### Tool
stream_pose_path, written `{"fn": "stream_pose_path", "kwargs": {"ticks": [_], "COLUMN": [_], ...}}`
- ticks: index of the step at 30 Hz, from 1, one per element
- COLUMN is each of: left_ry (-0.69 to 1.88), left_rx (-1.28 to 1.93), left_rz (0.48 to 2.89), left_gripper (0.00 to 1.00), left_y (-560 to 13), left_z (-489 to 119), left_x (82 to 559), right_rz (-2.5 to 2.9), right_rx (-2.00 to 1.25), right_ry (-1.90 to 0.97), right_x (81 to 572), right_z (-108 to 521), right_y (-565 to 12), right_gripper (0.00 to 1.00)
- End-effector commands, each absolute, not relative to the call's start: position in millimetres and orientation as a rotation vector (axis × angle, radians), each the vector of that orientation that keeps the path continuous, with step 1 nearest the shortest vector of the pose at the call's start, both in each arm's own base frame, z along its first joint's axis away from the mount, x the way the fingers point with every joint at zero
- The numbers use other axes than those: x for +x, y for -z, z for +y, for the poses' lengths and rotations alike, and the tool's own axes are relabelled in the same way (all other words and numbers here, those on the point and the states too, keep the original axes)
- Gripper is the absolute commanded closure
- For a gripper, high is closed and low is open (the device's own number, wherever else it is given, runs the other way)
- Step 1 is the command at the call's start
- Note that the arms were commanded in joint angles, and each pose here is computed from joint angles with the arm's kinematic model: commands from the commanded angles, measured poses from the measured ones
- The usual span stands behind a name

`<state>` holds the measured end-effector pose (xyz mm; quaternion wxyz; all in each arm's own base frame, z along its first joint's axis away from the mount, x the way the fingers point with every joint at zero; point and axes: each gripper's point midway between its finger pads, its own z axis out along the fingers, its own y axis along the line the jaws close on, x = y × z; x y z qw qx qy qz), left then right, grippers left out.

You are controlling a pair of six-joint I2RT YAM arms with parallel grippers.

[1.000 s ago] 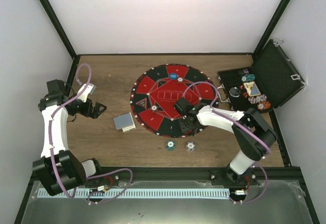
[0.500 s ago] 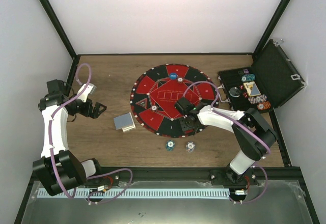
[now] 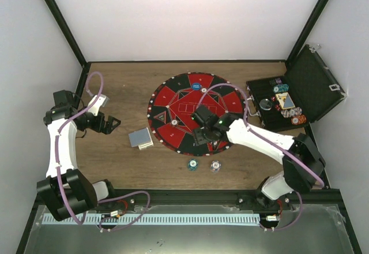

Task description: Distribute texas hold em gaming equipment

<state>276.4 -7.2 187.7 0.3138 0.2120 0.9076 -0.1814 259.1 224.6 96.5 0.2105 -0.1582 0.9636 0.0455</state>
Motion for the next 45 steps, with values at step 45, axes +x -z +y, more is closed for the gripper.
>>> {"fn": "stream_pose_path", "kwargs": {"ticks": [45], "left_ry": [0.465], "left_rx": [0.564], "left_rz": [2.363], "left_gripper": [0.00], "left_y": [-196], "left_z": [-5], "left_x": [282], "right_rz": [2.820], "right_rx": [-0.717], "right_ry": [-0.178], "right_x": [147], "right_z": [280], "right_y": [-45], "right_gripper": [0.50]}}
